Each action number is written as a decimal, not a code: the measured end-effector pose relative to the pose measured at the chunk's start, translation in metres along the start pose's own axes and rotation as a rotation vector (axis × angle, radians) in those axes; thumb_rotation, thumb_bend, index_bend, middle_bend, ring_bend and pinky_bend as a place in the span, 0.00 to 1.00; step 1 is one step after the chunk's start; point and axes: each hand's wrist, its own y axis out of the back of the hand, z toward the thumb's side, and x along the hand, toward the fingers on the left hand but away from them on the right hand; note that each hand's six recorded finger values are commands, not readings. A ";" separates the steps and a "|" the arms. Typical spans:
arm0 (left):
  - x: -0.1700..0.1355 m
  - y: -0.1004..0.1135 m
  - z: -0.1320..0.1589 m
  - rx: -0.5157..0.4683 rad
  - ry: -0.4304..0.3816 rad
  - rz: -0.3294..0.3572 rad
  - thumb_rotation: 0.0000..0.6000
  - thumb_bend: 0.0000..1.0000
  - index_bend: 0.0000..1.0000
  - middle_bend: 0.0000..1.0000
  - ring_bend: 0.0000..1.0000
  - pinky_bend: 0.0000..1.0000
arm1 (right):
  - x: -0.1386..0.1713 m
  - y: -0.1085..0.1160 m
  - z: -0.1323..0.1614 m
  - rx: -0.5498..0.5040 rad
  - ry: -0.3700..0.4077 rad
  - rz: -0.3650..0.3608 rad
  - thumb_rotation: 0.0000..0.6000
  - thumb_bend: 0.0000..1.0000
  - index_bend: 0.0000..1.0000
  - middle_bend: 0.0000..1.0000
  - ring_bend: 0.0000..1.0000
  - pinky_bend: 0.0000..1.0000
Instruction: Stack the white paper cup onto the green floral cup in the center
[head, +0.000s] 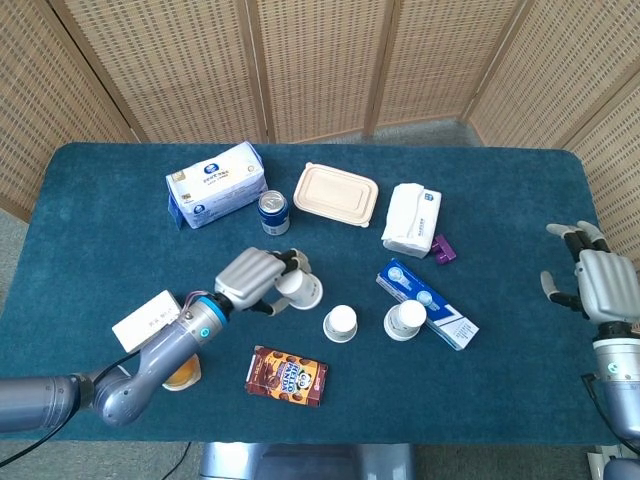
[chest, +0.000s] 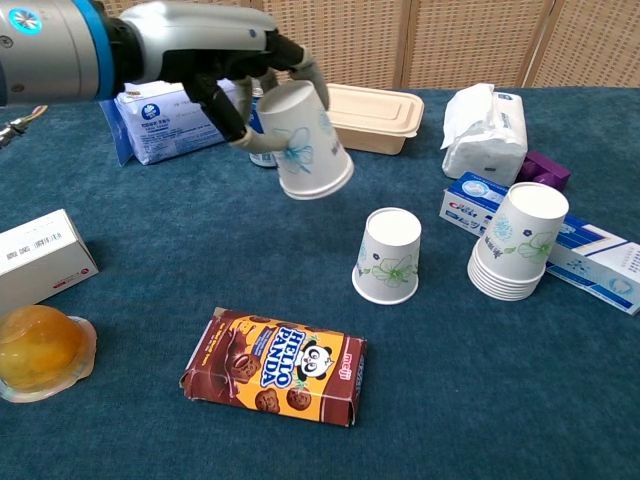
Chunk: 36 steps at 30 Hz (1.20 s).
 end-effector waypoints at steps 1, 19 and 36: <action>0.001 -0.001 0.006 0.001 -0.016 -0.008 1.00 0.43 0.29 0.25 0.40 0.51 | 0.000 0.000 0.000 0.000 0.000 0.000 1.00 0.45 0.20 0.25 0.12 0.51; 0.018 -0.021 0.041 0.025 -0.091 -0.074 1.00 0.43 0.29 0.25 0.39 0.50 | 0.006 0.005 -0.007 -0.005 -0.010 -0.007 1.00 0.45 0.20 0.25 0.11 0.51; 0.032 -0.031 0.052 0.043 -0.103 -0.103 1.00 0.43 0.29 0.25 0.39 0.50 | 0.011 0.010 -0.012 -0.010 -0.019 -0.017 1.00 0.45 0.20 0.25 0.12 0.51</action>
